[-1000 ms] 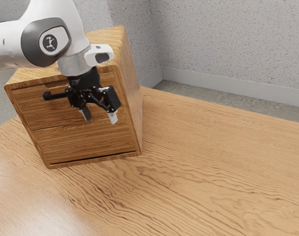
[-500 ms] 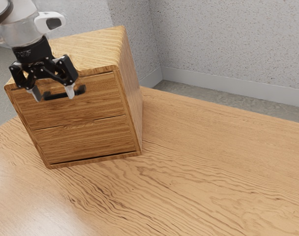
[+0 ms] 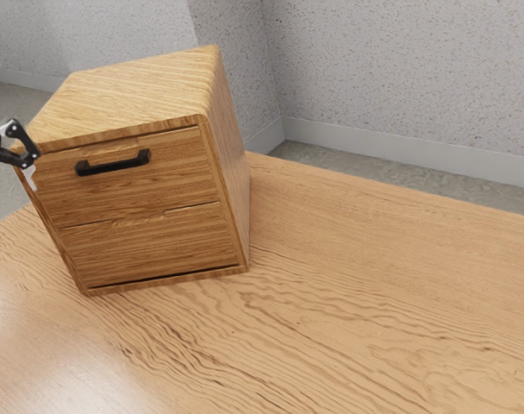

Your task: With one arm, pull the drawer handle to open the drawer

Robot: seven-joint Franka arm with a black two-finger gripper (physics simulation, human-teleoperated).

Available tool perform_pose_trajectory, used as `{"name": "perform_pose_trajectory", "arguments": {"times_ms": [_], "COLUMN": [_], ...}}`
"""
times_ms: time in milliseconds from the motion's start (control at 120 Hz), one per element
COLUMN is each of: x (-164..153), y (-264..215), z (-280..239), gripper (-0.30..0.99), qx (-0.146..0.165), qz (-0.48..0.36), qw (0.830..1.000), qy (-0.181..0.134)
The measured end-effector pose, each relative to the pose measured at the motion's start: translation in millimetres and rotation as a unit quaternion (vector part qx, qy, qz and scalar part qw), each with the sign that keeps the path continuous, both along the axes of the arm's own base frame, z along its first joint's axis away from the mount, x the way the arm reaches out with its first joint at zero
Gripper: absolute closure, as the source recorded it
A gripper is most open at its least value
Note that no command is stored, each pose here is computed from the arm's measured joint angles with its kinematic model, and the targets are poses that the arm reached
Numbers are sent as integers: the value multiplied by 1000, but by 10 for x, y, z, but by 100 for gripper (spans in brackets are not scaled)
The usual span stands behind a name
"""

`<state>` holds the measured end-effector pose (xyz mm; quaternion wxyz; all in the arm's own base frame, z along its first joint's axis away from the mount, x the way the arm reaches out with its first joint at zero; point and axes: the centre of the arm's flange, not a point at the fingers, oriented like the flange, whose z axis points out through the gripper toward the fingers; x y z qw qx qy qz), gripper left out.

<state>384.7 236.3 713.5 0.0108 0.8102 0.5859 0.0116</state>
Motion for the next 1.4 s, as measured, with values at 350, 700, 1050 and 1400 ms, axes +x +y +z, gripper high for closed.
{"name": "perform_pose_trajectory", "arguments": {"times_ms": [350, 700, 1050, 1400], "x": [62, 376, 560, 681], "y": [-374, -738, -775, -609], "z": [-185, -165, -371, -498], "gripper": [0, 0, 0, 0], "qx": [67, 52, 30, 17], "qz": [175, 314, 424, 496], "qw": [976, 929, 878, 839], "qy": [-112, -191, -220, -223]}}
